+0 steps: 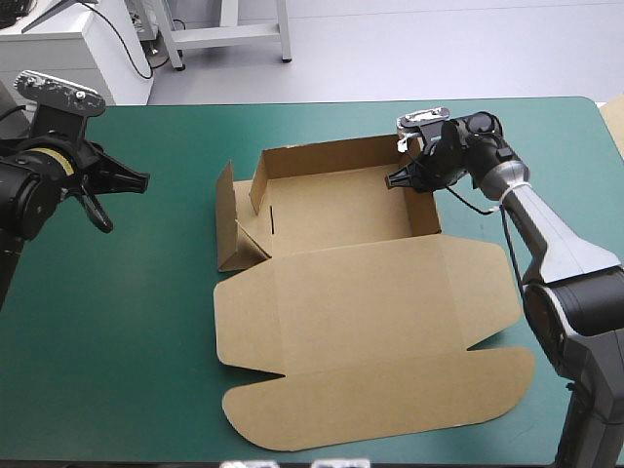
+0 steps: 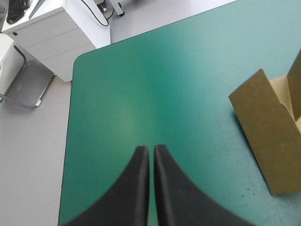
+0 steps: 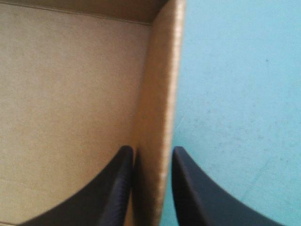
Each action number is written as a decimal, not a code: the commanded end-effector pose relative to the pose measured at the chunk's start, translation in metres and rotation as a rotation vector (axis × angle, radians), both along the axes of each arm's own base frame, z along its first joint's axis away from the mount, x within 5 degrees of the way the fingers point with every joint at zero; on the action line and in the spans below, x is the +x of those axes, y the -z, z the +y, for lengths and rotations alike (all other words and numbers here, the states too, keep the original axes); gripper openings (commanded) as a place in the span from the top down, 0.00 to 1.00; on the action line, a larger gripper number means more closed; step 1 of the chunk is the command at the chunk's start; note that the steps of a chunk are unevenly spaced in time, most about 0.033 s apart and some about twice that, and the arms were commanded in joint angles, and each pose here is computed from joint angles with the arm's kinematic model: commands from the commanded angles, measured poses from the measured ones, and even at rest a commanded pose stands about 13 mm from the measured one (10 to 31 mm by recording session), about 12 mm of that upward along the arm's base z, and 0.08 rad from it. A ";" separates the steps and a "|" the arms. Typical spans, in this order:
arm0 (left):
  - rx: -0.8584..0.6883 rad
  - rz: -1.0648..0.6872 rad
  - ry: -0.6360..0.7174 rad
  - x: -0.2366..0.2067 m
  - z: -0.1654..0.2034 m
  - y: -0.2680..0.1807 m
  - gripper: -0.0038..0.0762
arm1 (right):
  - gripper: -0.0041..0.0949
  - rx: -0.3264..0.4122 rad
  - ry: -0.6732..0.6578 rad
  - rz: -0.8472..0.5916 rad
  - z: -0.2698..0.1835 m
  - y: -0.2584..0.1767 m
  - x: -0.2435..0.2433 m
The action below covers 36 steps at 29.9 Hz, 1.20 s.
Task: Fold the box
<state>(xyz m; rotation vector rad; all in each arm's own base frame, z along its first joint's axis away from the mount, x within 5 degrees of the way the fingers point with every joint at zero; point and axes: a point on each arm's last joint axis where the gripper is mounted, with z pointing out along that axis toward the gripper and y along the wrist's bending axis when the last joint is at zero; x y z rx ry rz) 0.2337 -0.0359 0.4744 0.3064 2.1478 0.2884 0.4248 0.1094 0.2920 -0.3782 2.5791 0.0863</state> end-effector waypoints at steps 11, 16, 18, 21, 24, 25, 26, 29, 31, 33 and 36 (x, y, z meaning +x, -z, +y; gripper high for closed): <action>-0.022 -0.109 0.007 -0.009 0.003 -0.018 0.94 | 0.24 -0.036 -0.054 -0.065 -0.010 -0.081 -0.017; -0.022 -0.110 0.008 -0.009 0.003 -0.018 0.94 | 0.24 0.013 -0.079 -0.086 -0.008 -0.108 -0.027; -0.022 -0.110 0.008 -0.009 0.003 -0.018 0.94 | 0.24 0.029 -0.085 -0.097 -0.007 -0.113 -0.029; -0.022 -0.110 0.008 -0.009 0.003 -0.018 0.94 | 0.24 0.028 -0.080 -0.093 -0.007 -0.112 -0.030; -0.022 -0.108 0.007 -0.009 0.003 -0.018 0.94 | 0.24 0.027 -0.074 -0.057 -0.006 -0.101 -0.027; -0.022 -0.108 0.007 -0.009 0.003 -0.018 0.94 | 0.24 0.027 -0.073 -0.036 -0.006 -0.094 -0.025; -0.020 -0.108 0.008 -0.009 0.003 -0.018 0.94 | 0.24 0.027 -0.073 -0.017 -0.005 -0.088 -0.024; -0.016 -0.107 0.008 -0.009 0.003 -0.018 0.94 | 0.24 -0.001 -0.070 0.040 -0.005 -0.067 -0.018; -0.016 -0.107 0.008 -0.009 0.003 -0.018 0.94 | 0.24 -0.009 -0.069 0.068 -0.004 -0.055 -0.013; -0.015 -0.103 0.007 -0.009 0.003 -0.017 0.94 | 0.24 -0.008 -0.070 0.082 -0.003 -0.048 -0.009; -0.016 -0.099 0.007 -0.009 0.003 -0.017 0.94 | 0.24 -0.008 -0.070 0.097 -0.002 -0.041 -0.005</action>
